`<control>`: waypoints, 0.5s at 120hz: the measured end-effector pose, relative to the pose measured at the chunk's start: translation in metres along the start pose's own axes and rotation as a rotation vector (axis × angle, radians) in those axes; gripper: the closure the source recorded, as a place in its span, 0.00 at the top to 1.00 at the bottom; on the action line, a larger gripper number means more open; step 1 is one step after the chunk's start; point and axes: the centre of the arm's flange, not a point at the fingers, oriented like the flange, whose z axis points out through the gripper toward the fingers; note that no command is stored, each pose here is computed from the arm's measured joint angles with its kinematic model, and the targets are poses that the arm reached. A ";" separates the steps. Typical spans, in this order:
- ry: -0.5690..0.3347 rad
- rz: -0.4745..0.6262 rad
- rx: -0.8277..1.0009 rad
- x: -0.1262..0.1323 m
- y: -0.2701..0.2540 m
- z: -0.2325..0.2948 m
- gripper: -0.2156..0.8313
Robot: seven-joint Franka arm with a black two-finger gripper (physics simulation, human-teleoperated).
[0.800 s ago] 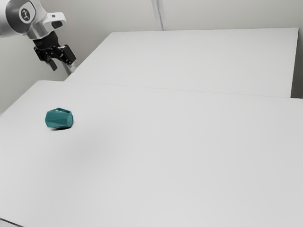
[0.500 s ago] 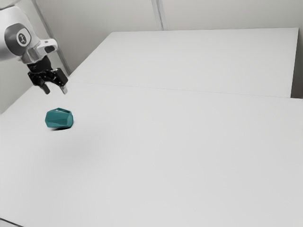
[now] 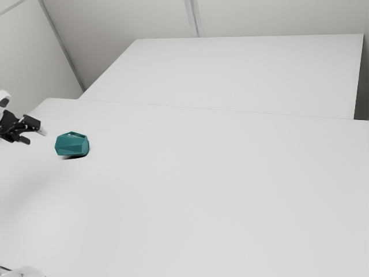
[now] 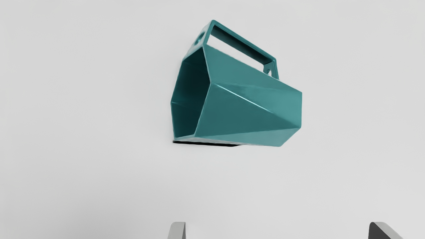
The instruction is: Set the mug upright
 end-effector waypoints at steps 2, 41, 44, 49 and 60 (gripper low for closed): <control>0.010 0.004 -0.006 -0.002 -0.006 0.000 0.79; 0.173 0.222 -0.130 0.005 -0.103 0.036 0.79; 0.177 0.247 -0.133 0.006 -0.103 0.039 0.79; 0.185 0.295 -0.137 0.010 -0.098 0.043 0.79; 0.197 0.386 -0.142 0.014 -0.087 0.056 0.78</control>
